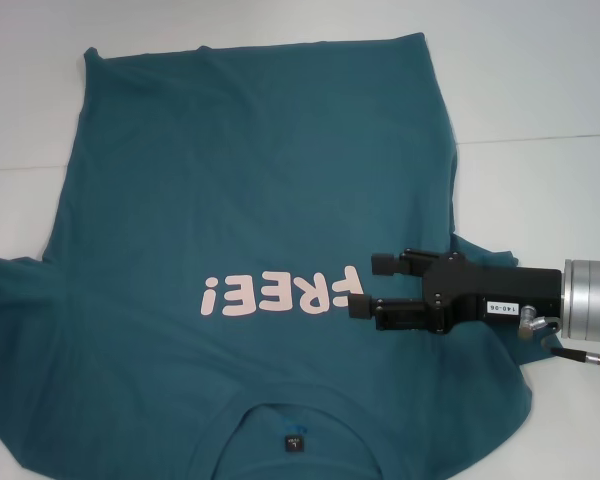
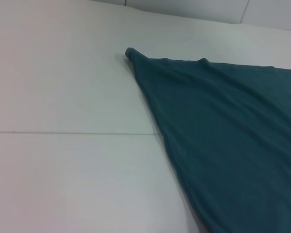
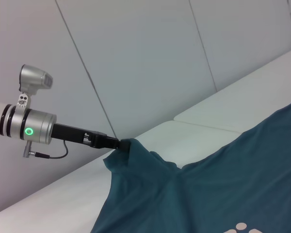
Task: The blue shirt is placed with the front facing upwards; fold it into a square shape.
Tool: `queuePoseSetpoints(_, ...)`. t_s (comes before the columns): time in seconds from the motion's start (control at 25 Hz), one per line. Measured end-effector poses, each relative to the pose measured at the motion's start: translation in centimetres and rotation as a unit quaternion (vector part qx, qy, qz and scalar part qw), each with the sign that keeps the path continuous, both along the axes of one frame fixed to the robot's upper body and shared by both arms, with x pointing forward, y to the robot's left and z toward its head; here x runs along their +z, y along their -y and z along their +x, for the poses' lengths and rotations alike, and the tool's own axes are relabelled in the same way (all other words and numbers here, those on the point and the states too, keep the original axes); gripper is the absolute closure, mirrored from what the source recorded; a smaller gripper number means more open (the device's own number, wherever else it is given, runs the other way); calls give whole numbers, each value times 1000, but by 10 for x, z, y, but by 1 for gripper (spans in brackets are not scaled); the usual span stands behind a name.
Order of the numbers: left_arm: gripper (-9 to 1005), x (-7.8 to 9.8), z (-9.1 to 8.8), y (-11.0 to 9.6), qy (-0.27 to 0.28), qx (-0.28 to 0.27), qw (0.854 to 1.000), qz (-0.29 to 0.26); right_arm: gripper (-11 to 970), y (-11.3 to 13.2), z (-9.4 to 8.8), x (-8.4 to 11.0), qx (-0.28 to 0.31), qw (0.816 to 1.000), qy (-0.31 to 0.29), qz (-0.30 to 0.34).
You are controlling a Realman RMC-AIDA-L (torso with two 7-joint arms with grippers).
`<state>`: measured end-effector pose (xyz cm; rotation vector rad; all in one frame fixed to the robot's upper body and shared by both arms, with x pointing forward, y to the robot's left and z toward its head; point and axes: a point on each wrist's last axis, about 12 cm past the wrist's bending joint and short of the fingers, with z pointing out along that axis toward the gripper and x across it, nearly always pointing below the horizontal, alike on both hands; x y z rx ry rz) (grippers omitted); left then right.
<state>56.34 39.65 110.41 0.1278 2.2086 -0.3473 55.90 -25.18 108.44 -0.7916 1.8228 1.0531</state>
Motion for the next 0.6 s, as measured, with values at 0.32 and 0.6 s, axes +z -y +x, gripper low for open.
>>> queuePoseSetpoints(0.32, 980, 2, -4, 10, -17, -23, 999, -42, 33, 0, 1, 0, -1, 1000, 1, -1)
queuePoseSetpoints(0.6, 977, 7, -1, 33, -36, -40, 991, -125, 33, 0, 1, 0, -2, 1000, 0, -1)
